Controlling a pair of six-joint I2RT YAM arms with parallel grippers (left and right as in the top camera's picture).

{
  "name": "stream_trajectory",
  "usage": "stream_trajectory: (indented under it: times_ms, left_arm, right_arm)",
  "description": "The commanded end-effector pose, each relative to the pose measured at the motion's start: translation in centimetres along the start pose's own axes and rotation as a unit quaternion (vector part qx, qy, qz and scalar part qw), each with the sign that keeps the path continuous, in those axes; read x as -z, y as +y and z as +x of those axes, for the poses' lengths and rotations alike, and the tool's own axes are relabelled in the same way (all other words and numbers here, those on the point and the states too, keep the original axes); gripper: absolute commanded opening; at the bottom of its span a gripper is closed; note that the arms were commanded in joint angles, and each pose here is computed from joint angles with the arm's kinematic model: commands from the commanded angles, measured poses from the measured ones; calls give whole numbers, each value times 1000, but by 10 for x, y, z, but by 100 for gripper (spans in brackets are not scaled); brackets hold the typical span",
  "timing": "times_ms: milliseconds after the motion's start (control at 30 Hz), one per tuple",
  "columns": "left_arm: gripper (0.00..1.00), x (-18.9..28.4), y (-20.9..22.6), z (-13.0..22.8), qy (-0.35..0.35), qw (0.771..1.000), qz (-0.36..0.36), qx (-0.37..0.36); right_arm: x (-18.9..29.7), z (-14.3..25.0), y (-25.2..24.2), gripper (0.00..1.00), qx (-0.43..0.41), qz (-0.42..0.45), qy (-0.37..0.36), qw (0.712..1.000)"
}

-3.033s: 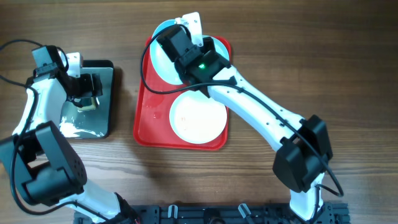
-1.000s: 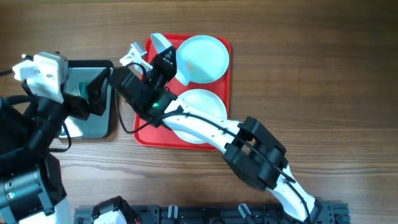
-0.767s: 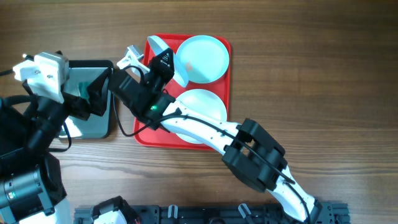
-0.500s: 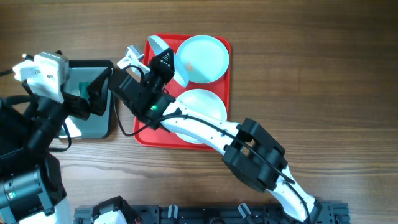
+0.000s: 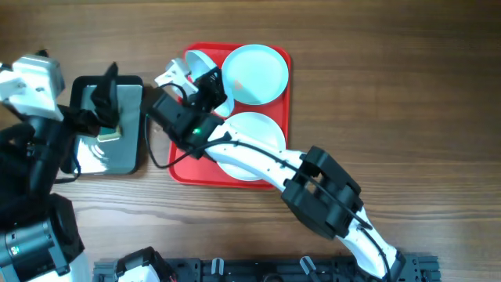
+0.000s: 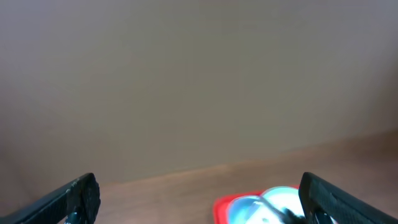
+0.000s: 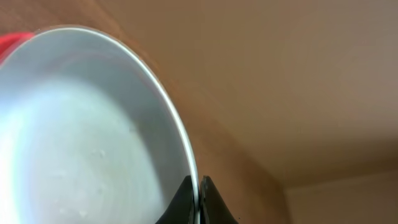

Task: Clean dirty plates on tray and stack at the side
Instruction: 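Raise the cleaned plate with the right gripper up over the red tray, then carry the plate right and set it on the table beside the tray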

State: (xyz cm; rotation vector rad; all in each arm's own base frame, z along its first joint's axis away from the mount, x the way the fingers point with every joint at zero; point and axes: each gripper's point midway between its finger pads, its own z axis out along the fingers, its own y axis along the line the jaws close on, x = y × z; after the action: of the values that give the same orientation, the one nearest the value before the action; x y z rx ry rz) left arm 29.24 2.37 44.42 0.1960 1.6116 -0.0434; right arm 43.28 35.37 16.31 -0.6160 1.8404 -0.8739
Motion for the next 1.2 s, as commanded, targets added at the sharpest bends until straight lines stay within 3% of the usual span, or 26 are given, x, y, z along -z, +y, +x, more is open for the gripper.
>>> stream_trajectory:
  times_ms: [0, 233, 433, 633, 833, 967, 1167]
  left_arm:
    - [100, 8, 36, -7, -9, 996, -88, 15]
    - [100, -17, 86, 49, 75, 987, -127, 67]
    - [100, -46, 99, 115, 170, 971, -110, 124]
    - [100, -57, 102, 156, 229, 958, -95, 145]
    - [100, -64, 93, 165, 242, 957, -71, 143]
    - [100, -69, 82, 166, 247, 957, -56, 141]
    - [100, -71, 68, 169, 258, 955, -39, 142]
  right_arm:
    - [-20, 11, 14, 4, -120, -77, 28, 989]
    - [-21, 0, 9, 4, -218, -189, 45, 956]
    - [-19, -15, -39, 4, -293, -263, 48, 918]
    - [-29, 2, -97, 4, -359, -329, 87, 869]
    - [-53, 50, -167, 4, -397, -316, 137, 850]
    - [-69, 96, -222, 4, -427, -280, 173, 842]
    - [-92, 178, -294, 4, -493, -226, 235, 806]
